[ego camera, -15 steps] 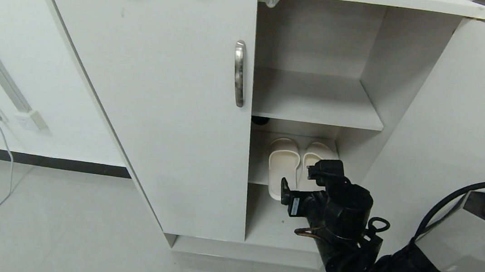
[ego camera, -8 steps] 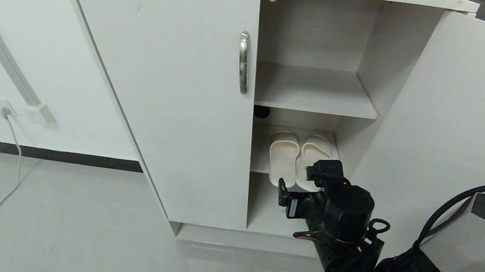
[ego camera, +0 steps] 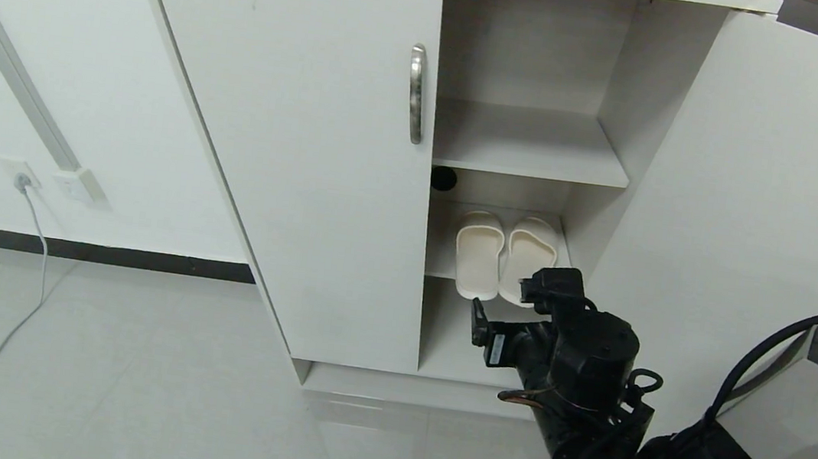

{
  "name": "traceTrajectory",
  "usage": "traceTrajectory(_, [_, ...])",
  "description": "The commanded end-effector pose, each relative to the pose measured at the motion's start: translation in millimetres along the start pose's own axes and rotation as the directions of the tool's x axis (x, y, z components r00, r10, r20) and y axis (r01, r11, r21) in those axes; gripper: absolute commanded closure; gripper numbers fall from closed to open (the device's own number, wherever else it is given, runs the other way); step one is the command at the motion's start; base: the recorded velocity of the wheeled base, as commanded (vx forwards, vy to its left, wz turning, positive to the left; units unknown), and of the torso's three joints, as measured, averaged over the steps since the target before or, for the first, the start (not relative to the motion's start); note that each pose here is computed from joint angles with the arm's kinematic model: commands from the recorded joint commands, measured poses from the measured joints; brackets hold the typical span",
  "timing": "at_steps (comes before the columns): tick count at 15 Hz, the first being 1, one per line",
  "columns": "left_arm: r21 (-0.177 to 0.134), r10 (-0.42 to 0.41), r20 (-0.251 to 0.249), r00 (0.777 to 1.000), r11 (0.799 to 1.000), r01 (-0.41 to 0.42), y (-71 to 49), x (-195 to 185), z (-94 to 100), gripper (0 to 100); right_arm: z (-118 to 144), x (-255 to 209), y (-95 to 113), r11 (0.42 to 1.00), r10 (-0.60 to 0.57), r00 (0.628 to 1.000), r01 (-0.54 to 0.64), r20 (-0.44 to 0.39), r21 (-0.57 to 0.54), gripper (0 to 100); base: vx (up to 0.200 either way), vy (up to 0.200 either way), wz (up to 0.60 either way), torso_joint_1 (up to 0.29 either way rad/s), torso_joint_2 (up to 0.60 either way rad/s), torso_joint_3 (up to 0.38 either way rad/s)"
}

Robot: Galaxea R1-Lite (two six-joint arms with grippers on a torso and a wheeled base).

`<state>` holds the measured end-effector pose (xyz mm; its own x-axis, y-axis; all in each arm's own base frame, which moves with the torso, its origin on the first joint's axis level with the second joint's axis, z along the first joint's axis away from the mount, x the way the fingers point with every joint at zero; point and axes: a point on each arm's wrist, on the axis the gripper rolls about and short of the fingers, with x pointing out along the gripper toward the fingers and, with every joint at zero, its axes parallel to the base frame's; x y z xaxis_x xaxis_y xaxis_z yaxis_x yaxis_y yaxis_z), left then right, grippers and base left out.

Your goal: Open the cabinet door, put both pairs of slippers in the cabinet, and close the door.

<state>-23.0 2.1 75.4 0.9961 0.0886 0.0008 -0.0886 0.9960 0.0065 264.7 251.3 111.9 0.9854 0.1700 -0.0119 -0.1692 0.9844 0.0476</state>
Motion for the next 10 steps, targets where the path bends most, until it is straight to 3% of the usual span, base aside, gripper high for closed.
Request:
traceTrajectory(1, [0.001,0.0,-0.001,1.0,1.0,0.0,0.0,0.1,0.1,100,0.1,-0.7,-0.2,1.0,0.001,1.0,-0.001,0.002,0.0,0,0.0,0.0,0.0,0.0,0.0,0.0])
traceTrajectory(6, [0.0,-0.004,-0.002,1.0,1.0,0.004,-0.1,0.1,-0.1,100,-1.4,-2.6,0.4,1.0,0.006,1.0,-0.006,0.002,-0.012,0,0.0,0.0,0.0,0.0,0.0,0.0])
traceTrajectory(10, [0.0,-0.004,-0.001,1.0,1.0,0.004,-0.1,0.1,0.1,100,-2.7,-5.7,3.6,1.0,0.018,1.0,-0.018,-0.004,-0.017,0,0.0,0.0,0.0,0.002,0.0,0.162])
